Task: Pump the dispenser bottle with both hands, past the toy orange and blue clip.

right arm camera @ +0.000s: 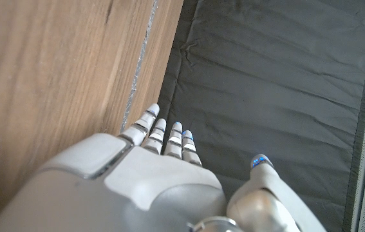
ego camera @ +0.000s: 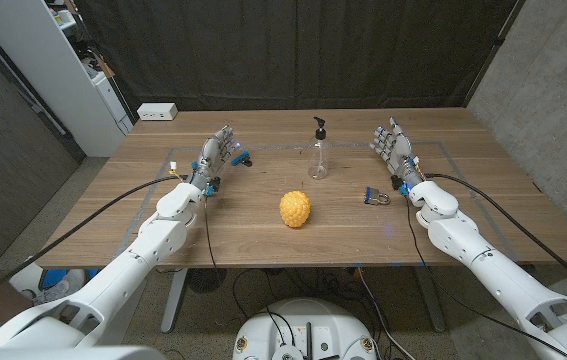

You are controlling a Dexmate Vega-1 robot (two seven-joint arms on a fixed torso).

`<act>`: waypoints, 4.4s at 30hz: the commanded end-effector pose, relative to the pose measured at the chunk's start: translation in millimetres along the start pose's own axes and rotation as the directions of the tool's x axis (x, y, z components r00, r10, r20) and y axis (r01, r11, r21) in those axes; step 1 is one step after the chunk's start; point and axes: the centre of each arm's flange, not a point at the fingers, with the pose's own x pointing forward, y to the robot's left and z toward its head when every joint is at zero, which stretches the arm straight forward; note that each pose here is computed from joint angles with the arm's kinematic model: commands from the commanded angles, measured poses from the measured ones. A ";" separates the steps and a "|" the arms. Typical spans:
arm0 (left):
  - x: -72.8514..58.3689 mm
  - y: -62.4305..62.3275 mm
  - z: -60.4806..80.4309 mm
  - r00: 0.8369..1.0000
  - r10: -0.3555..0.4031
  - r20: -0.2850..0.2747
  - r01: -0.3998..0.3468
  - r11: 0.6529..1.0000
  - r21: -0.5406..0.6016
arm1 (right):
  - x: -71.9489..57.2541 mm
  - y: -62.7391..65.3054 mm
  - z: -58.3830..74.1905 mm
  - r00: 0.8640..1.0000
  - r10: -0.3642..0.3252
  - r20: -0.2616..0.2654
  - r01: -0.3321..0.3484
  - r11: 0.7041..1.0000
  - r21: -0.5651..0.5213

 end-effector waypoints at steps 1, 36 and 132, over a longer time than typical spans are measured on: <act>-1.3 -6.2 2.0 1.000 -0.018 0.009 0.018 1.000 0.008 | -7.3 7.3 -2.8 1.000 0.014 0.017 -0.014 1.000 -0.013; -4.5 17.1 26.5 1.000 -0.008 -0.026 0.009 0.999 0.040 | 15.3 20.6 5.3 0.994 0.105 0.019 -0.099 0.973 -0.206; -12.0 8.1 45.6 0.980 0.123 -0.156 -0.109 0.989 0.095 | 33.0 84.4 -6.3 0.923 0.383 -0.036 -0.313 0.695 -0.647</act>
